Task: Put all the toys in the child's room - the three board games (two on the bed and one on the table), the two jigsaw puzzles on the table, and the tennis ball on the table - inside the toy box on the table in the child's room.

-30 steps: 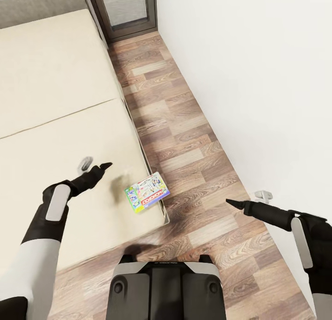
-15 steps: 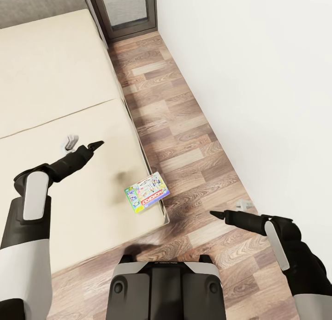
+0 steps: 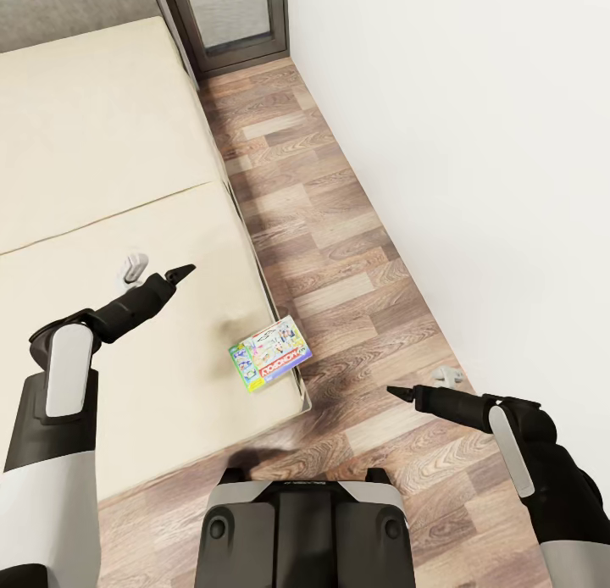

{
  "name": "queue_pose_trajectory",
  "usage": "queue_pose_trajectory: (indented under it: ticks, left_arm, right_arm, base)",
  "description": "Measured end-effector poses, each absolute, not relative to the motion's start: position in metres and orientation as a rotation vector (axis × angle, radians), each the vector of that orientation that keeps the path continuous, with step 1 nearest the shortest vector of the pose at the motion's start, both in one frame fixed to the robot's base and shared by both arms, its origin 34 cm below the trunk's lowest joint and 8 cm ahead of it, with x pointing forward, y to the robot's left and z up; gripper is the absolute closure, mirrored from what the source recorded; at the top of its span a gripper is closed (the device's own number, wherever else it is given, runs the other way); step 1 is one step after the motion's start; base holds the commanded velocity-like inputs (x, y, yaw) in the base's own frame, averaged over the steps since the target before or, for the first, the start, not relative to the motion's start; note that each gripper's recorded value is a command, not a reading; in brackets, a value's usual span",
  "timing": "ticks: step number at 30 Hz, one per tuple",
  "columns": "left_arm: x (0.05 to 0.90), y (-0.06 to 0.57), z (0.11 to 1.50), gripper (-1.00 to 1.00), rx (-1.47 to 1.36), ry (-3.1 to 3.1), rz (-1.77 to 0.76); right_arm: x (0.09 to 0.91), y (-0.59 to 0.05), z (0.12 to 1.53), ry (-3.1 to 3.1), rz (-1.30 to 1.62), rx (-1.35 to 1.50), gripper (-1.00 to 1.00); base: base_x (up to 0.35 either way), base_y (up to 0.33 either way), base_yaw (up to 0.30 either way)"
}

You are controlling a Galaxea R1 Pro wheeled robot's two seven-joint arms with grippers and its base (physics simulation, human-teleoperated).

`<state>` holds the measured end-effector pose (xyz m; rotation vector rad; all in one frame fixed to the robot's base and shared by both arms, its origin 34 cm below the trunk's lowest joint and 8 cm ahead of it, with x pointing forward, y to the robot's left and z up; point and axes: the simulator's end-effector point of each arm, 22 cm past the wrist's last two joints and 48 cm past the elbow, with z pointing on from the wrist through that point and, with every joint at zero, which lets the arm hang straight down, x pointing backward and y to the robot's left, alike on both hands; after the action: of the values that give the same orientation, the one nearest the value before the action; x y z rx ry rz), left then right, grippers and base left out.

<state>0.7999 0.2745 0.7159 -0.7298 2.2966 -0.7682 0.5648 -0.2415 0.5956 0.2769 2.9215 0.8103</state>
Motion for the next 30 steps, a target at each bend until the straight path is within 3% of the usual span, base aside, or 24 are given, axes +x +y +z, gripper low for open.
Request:
queue_pose_trajectory:
  ticks: [30]
  left_arm:
    - [0.7999, 0.2745, 0.7159, -1.0, -0.73, 2.297, -0.768]
  right_arm:
    - [0.5648, -0.2415, 0.5956, 2.921, 0.81, 0.277, -1.0]
  base:
    - [0.0, 0.0, 0.0]
